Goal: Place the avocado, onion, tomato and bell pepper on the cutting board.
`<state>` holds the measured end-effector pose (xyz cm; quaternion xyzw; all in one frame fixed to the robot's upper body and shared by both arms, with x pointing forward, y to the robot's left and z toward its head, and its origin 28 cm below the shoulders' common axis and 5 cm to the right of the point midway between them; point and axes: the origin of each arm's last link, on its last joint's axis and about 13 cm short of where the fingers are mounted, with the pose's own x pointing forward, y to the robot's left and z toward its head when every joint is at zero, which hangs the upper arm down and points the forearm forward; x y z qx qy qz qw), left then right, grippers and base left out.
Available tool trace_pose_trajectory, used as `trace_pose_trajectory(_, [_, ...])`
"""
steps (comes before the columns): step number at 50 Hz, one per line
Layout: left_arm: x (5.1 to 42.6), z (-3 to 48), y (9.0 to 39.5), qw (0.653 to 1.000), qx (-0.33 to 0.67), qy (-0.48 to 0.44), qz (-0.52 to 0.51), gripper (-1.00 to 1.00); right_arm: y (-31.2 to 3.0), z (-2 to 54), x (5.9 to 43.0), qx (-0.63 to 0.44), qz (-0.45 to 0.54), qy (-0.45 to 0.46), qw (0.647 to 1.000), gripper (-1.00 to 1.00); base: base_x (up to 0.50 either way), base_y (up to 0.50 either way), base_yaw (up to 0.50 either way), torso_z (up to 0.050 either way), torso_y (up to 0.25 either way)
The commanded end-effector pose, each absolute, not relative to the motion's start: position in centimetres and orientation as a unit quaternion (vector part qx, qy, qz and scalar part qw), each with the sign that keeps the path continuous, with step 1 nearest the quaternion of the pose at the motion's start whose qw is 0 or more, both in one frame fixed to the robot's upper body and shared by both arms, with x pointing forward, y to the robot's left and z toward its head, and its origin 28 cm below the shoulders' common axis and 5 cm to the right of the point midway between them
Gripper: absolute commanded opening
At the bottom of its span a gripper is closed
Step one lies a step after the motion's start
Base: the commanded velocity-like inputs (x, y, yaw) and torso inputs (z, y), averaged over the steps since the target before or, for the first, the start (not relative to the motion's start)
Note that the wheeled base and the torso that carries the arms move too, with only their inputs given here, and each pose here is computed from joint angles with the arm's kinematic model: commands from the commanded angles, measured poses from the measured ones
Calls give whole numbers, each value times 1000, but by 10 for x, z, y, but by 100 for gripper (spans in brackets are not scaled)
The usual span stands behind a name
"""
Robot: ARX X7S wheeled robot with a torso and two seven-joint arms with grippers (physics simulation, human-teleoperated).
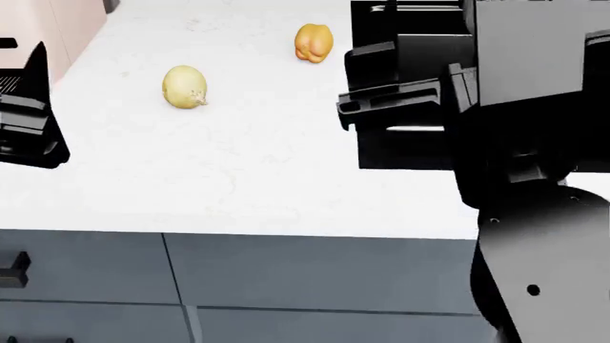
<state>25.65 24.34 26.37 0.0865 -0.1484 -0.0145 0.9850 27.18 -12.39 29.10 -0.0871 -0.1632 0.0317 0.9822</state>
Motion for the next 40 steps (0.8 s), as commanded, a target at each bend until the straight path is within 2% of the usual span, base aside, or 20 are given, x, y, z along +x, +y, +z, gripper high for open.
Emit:
trace_pose_trajectory(1, [275,305,252,984,75,-159,-20,100,-133,334,288,-92,60,-162,981,100,0,0,0,0,0])
trace_pose_trajectory(17, [292,335,256,984,58,-168,-19,100,-138,360,304,-118,51,-161,979,100,19,0,0,0,0])
trace_pose_trajectory(40, [291,329,255,984,53,-167,-19,100,-135,355,306,-121,56,-151,979,100,355,0,0,0,0])
